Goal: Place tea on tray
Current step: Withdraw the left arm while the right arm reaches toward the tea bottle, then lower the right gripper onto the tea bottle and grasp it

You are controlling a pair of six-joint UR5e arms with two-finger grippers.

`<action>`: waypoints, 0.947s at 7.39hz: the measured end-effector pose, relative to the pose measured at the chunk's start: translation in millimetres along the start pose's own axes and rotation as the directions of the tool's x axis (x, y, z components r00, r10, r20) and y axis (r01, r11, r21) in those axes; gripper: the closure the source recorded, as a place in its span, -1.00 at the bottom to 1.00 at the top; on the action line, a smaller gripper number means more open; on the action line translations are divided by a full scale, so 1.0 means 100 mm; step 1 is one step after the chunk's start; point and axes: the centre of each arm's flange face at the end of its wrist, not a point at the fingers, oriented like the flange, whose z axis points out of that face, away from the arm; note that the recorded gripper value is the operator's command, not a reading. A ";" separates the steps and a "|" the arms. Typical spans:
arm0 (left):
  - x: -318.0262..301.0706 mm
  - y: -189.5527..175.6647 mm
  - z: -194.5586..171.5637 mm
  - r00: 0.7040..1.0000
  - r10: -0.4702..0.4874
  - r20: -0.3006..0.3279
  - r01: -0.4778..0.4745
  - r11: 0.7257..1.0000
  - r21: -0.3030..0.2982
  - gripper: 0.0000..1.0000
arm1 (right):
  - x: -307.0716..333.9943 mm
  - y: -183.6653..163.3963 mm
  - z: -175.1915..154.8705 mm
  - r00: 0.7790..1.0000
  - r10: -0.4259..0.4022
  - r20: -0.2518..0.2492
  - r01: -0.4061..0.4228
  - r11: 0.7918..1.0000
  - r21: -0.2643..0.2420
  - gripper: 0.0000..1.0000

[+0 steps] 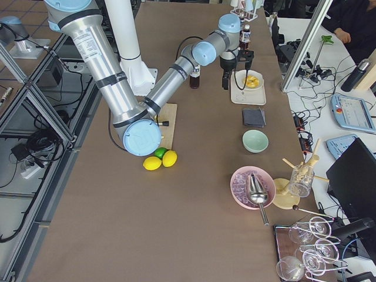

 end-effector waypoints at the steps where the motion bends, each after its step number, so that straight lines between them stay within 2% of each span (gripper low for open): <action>1: -0.25 -0.02 -0.03 0.999 -0.048 -0.005 0.048 0.999 -0.001 -0.97 | -0.45 0.24 0.07 1.000 0.012 -0.006 -0.012 1.000 -0.003 -1.00; 3: -0.66 -0.03 -0.03 0.993 -0.109 -0.052 0.108 0.994 -0.022 -0.97 | -1.08 0.69 0.24 1.000 0.015 -0.023 -0.014 1.000 0.009 -1.00; 7: -1.08 0.02 0.00 0.992 -0.103 -0.068 0.101 0.994 -0.028 -0.97 | -1.73 1.39 0.56 0.999 0.044 -0.022 -0.044 0.998 0.039 -1.00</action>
